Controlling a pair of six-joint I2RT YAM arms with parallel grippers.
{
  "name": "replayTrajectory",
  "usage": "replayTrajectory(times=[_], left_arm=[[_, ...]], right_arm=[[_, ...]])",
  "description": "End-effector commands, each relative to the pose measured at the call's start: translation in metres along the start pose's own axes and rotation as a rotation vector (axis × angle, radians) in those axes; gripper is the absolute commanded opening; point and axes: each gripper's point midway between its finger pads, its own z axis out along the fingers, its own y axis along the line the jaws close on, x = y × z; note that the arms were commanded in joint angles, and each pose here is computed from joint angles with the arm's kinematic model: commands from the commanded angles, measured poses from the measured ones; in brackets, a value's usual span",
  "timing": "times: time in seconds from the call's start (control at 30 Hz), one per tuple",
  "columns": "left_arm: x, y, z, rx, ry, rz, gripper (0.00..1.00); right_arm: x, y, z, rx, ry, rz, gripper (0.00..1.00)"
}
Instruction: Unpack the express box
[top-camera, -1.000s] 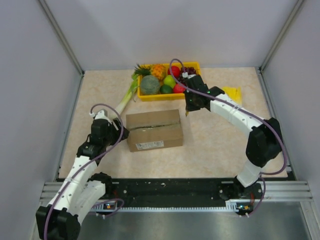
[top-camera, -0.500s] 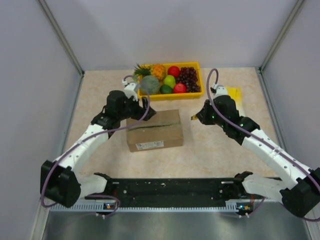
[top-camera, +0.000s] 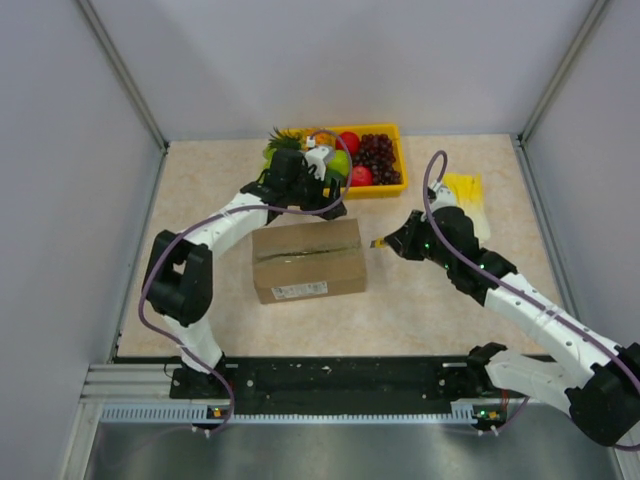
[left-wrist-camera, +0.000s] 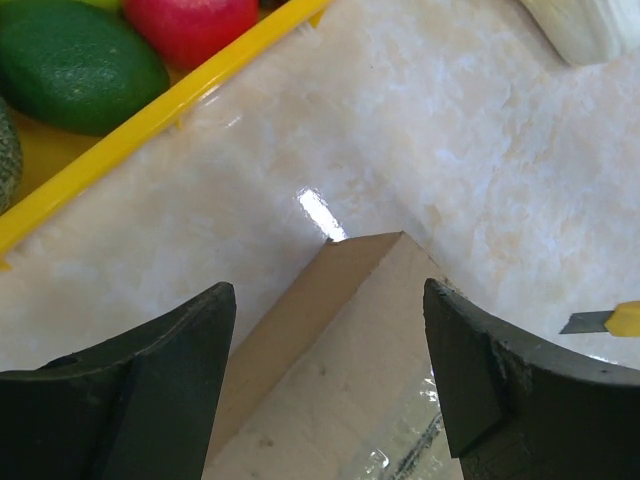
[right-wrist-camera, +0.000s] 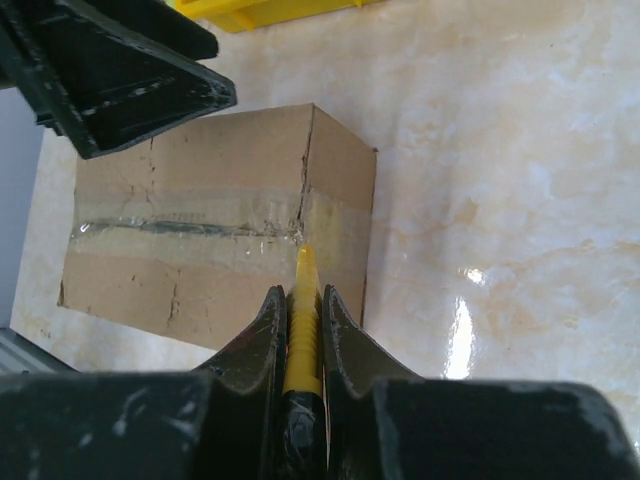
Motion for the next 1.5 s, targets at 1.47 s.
replayTrajectory(times=[1.47], left_arm=[[0.069, 0.025, 0.033, 0.259, 0.315, -0.098, 0.45]], right_arm=[[-0.027, 0.014, 0.035, 0.002, -0.111, 0.162, 0.00]])
